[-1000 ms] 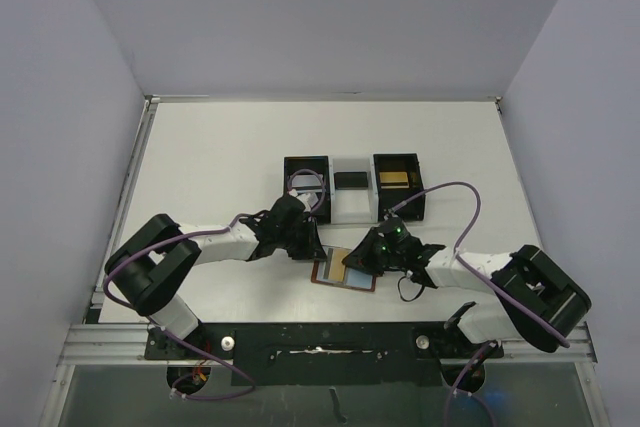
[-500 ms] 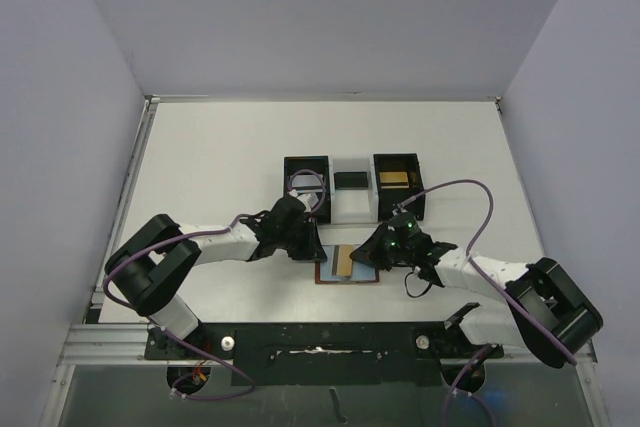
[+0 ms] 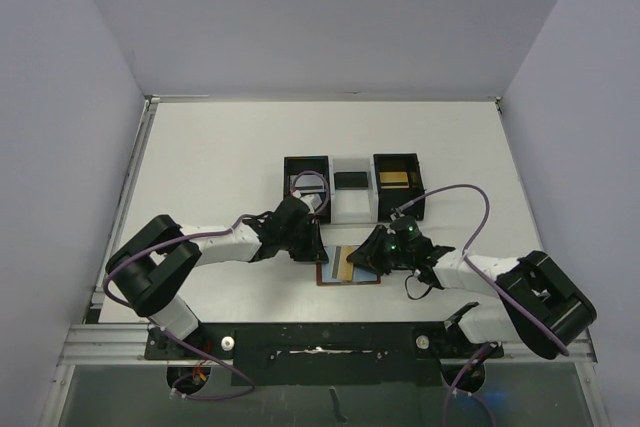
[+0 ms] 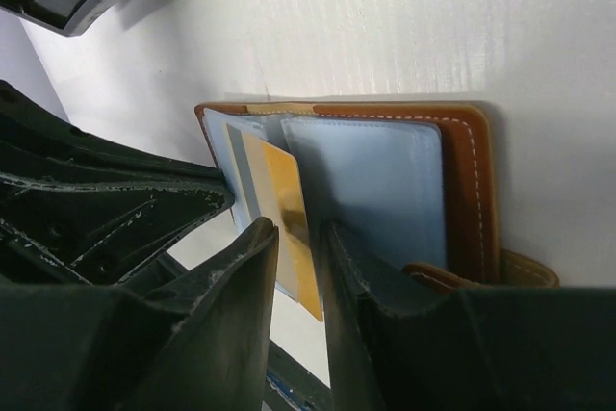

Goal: Take the credit cards out of the card holder

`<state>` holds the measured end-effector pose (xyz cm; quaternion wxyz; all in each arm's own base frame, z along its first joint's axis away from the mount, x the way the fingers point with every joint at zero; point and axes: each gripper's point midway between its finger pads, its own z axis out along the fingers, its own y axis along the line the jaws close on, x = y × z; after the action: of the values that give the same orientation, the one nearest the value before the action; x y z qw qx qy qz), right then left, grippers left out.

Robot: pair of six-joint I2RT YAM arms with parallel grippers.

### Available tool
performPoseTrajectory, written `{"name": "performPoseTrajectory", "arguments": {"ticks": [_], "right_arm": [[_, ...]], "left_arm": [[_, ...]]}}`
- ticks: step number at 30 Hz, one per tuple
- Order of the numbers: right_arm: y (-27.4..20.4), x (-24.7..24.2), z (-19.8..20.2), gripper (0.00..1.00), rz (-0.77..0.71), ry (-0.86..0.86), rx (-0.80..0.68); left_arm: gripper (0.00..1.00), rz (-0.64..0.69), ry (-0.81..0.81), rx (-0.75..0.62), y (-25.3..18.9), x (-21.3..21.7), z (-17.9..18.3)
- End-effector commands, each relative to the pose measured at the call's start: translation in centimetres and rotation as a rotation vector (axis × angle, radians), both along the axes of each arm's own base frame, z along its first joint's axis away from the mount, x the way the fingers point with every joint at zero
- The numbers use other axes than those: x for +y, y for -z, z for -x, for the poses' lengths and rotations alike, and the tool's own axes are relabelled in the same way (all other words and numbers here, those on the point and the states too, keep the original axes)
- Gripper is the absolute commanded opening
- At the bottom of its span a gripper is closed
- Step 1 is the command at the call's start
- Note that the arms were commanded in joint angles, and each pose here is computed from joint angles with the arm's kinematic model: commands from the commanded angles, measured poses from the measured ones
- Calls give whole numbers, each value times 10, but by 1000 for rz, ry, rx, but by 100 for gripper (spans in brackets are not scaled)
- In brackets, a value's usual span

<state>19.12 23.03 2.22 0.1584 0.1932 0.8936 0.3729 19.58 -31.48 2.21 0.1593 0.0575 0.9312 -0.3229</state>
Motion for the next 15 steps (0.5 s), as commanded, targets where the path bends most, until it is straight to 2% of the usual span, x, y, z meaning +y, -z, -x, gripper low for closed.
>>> {"name": "performPoseTrajectory", "arguments": {"ticks": [1, 6, 9, 15], "right_arm": [[-6, 11, -8, 24, -35, -38, -27], [-7, 10, -9, 9, -22, -42, -41], [-14, 10, -10, 2, -12, -86, -78], [-14, 4, -8, 0, 29, -130, -69]], "left_arm": [[9, -32, 10, -3, 3, 0, -1], [9, -60, -3, -34, -2, 2, -6], [10, -69, 8, -152, -27, -2, -12], [15, -79, -33, -229, -51, 3, -23]]}}
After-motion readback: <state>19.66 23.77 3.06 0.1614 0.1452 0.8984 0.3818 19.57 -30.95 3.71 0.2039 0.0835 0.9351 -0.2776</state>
